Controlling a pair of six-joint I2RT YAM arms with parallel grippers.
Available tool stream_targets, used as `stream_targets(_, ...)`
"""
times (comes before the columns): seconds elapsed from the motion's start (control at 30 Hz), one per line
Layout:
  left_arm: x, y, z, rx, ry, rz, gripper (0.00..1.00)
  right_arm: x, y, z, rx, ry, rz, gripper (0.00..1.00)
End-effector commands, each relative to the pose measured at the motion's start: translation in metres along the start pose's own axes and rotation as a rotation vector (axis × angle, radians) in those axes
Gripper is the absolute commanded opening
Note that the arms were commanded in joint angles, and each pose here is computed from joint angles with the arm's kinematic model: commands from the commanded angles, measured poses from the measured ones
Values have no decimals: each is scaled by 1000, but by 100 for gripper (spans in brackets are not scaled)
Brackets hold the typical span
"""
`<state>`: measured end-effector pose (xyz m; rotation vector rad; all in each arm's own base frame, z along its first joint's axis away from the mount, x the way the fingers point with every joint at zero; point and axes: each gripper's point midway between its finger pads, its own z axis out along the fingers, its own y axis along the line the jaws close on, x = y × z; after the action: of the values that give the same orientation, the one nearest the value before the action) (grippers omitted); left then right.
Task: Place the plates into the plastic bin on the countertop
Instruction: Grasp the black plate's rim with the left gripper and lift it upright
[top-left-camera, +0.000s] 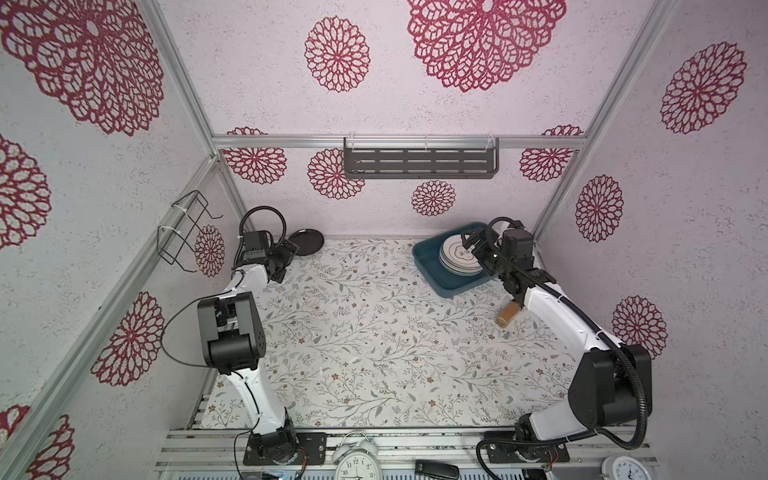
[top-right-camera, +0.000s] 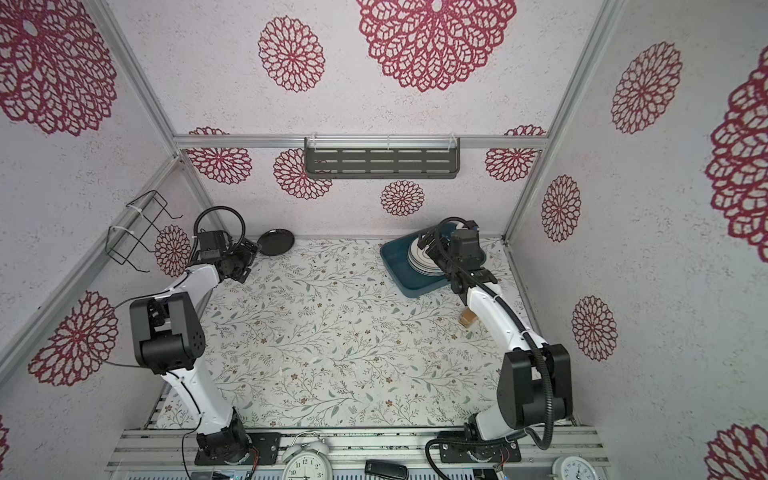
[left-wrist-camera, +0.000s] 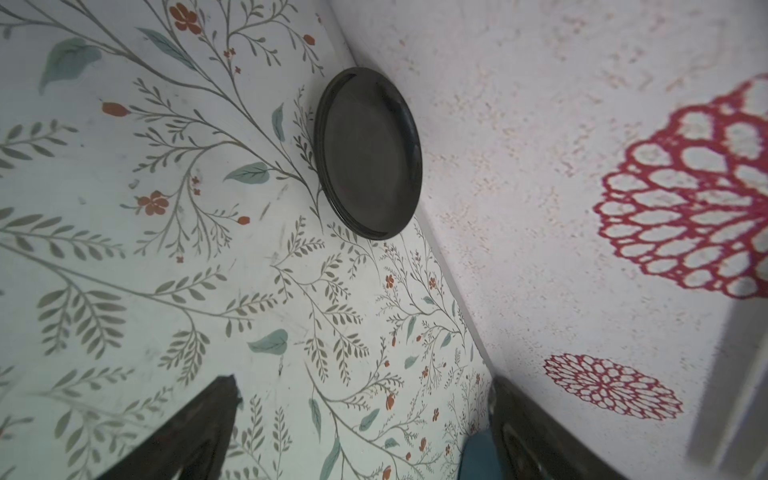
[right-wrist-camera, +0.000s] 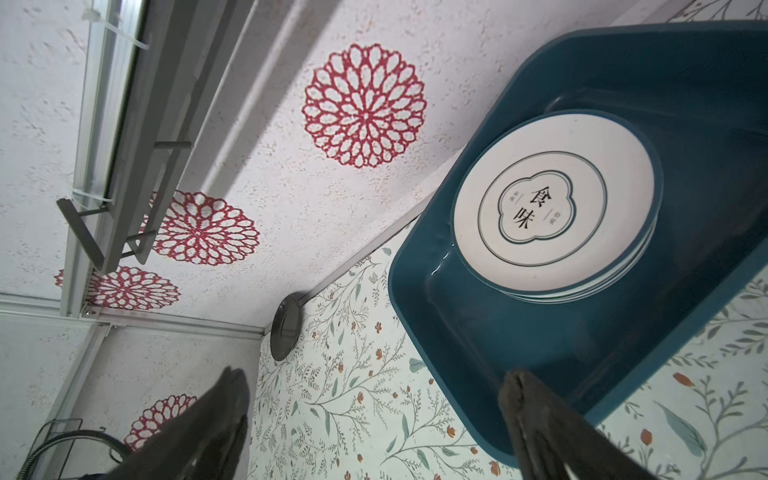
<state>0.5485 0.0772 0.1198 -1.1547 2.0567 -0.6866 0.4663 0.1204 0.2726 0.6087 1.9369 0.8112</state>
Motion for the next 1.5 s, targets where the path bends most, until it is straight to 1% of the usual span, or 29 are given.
stream_targets(0.0, -10, 3, 22, 57, 15, -65, 97, -8, 12, 2, -28, -79, 15, 99)
stream_targets(0.2, -15, 10, 61, 121, 48, -152, 100, 0, 7, 10, 6, -98, 38, 99)
stream_targets(0.3, -15, 16, 78, 132, 49, -203, 99, 0, 7, 11, 19, -124, 54, 99)
stream_targets(0.4, -11, 21, 97, 151, 78, -251, 95, -4, 10, 11, 23, -164, 60, 99)
stream_targets(0.5, -9, 28, 112, 142, 86, -287, 92, -5, 13, 13, 28, -172, 61, 99)
stream_targets(0.7, 1, 52, 134, 78, 92, -351, 86, -3, 9, 11, 75, -187, 71, 99)
stream_targets(0.8, 8, 56, 144, 60, 109, -362, 81, -2, 5, 8, 99, -194, 75, 99)
stream_targets(0.97, 21, 67, 157, -11, 125, -386, 67, -3, 4, 1, 127, -218, 78, 99)
stream_targets(1.1, 24, 75, 161, -35, 115, -416, 56, -4, 2, -5, 149, -229, 76, 99)
stream_targets(1.3, 28, 83, 168, -55, 122, -438, 44, -5, -1, -13, 172, -245, 82, 99)
stream_targets(1.4, 31, 81, 174, -27, 136, -474, 35, -6, -3, -15, 183, -256, 88, 99)
stream_targets(1.47, 32, 80, 177, -28, 141, -479, 30, -7, -4, -16, 184, -263, 93, 99)
